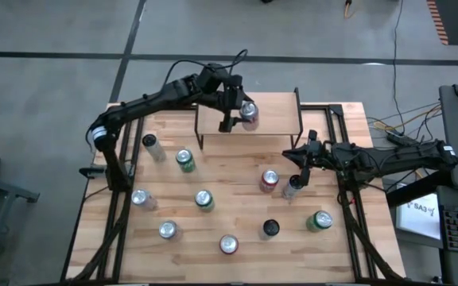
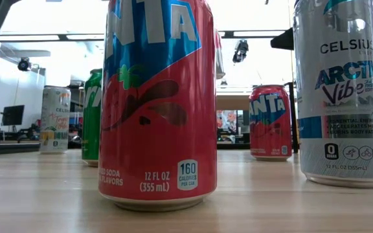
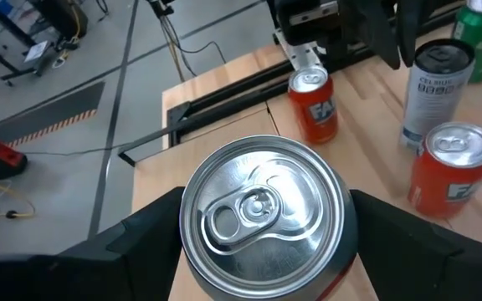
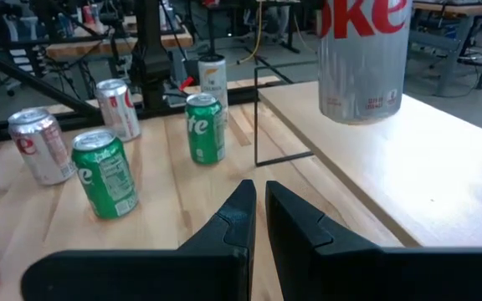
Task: Place canned beverage on shelf
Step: Put the top white red soda can on the shelf
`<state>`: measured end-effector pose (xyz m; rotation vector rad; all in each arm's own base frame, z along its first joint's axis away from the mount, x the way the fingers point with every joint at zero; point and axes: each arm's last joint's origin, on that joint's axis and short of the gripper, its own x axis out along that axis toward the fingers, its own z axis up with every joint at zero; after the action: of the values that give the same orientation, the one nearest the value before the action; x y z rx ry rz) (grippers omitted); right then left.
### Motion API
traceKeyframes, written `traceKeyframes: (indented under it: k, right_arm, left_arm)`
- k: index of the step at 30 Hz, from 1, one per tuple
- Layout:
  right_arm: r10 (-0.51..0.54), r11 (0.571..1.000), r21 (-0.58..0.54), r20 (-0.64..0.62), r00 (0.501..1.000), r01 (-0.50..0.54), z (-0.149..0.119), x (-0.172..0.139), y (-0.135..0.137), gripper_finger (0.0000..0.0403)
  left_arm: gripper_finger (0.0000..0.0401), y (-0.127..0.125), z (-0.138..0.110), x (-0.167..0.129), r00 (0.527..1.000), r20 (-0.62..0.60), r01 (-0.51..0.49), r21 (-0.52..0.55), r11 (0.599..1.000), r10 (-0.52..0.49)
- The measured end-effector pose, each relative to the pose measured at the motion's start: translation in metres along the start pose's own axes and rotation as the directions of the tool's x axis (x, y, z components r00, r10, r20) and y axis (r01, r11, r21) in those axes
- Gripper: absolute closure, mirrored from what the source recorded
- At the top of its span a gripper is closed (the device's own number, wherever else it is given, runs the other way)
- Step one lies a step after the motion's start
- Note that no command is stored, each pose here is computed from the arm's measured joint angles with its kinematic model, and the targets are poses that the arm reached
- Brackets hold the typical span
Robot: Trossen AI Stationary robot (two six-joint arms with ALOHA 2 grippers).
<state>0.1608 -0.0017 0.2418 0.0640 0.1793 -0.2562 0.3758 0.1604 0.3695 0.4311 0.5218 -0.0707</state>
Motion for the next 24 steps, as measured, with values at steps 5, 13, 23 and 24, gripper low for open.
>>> traceKeyframes:
  k: [5, 13, 23, 24]
  right_arm:
    - [-0.001, 1.000, 0.000, -0.001, 1.000, 0.001, 0.000, 0.001, 0.000, 0.0380]
    - [-0.001, 1.000, 0.000, -0.002, 1.000, 0.001, 0.000, 0.001, 0.000, 0.0380]
    - [-0.001, 1.000, -0.001, -0.002, 1.000, 0.001, 0.000, 0.001, 0.000, 0.0380]
    - [-0.001, 1.000, -0.001, -0.002, 1.000, 0.001, 0.000, 0.001, 0.000, 0.0380]
  left_arm:
    - [0.0116, 0.003, -0.012, 0.015, 0.999, -0.031, 0.015, -0.016, 1.000, -0.015]
    - [0.0116, 0.013, -0.010, 0.033, 0.995, -0.084, 0.049, -0.042, 0.998, -0.052]
    - [0.0116, 0.025, -0.004, 0.048, 0.975, -0.172, 0.133, -0.056, 0.990, -0.140]
    - [0.0116, 0.026, -0.003, 0.049, 0.974, -0.173, 0.137, -0.057, 0.989, -0.144]
